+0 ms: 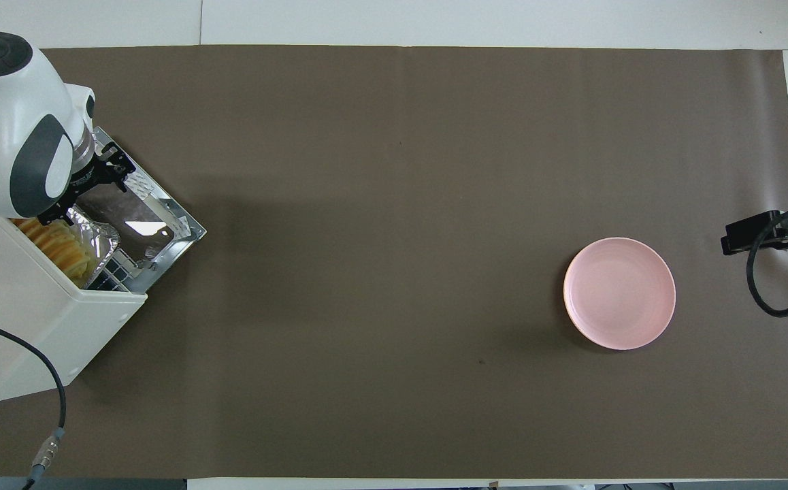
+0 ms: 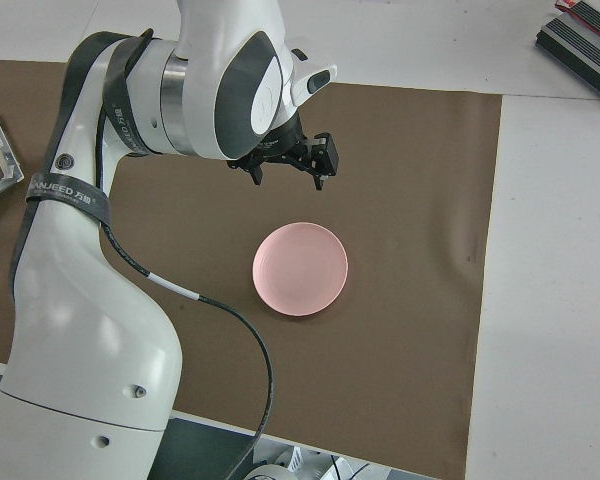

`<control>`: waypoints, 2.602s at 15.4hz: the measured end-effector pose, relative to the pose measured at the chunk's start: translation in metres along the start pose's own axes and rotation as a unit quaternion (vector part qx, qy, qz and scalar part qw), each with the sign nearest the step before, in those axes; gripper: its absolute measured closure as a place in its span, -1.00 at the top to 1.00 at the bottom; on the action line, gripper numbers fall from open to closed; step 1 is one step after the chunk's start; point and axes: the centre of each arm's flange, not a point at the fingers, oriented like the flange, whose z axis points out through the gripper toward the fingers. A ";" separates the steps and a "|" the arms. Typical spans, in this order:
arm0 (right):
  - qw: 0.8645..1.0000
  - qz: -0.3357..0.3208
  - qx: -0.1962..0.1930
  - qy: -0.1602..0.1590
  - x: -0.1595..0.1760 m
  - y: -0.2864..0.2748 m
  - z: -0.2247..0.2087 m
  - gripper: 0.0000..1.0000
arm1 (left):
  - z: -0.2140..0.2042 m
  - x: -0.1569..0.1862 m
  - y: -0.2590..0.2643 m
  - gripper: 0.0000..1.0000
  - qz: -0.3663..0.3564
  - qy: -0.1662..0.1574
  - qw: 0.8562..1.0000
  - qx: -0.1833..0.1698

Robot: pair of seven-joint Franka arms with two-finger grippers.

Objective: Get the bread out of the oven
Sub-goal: 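Reach the left gripper into the oven and grasp the foil tray, then pull the foil tray out with the left gripper toward the plate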

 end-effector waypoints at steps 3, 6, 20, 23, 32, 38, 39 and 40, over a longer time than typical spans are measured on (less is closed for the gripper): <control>1.000 0.000 0.000 0.000 0.000 0.000 0.000 1.00 | 0.011 0.000 0.000 1.00 0.000 0.000 1.000 -0.001; 1.000 -0.001 0.000 0.000 0.000 -0.001 0.000 1.00 | 0.016 0.000 0.001 1.00 -0.001 0.003 1.000 -0.005; 1.000 -0.002 0.000 -0.002 -0.002 -0.002 -0.001 1.00 | 0.029 0.008 -0.009 0.91 -0.010 0.000 1.000 -0.007; 1.000 -0.002 -0.001 -0.002 -0.002 -0.003 -0.002 1.00 | 0.029 0.009 -0.009 0.31 -0.009 0.000 1.000 -0.007; 1.000 -0.005 -0.001 -0.001 -0.003 -0.005 -0.002 1.00 | 0.010 0.007 -0.012 -0.96 0.026 0.015 0.999 -0.022; 1.000 -0.004 -0.001 -0.003 -0.003 -0.004 -0.002 1.00 | -0.035 -0.059 0.060 -0.96 0.096 0.053 0.990 -0.089; 1.000 -0.003 -0.001 -0.003 -0.003 -0.004 -0.002 1.00 | -0.041 -0.077 0.074 -0.96 0.104 0.047 0.988 -0.104; 1.000 -0.003 -0.001 -0.004 -0.003 -0.004 -0.002 1.00 | -0.047 -0.095 0.087 -0.96 0.108 0.041 0.986 -0.117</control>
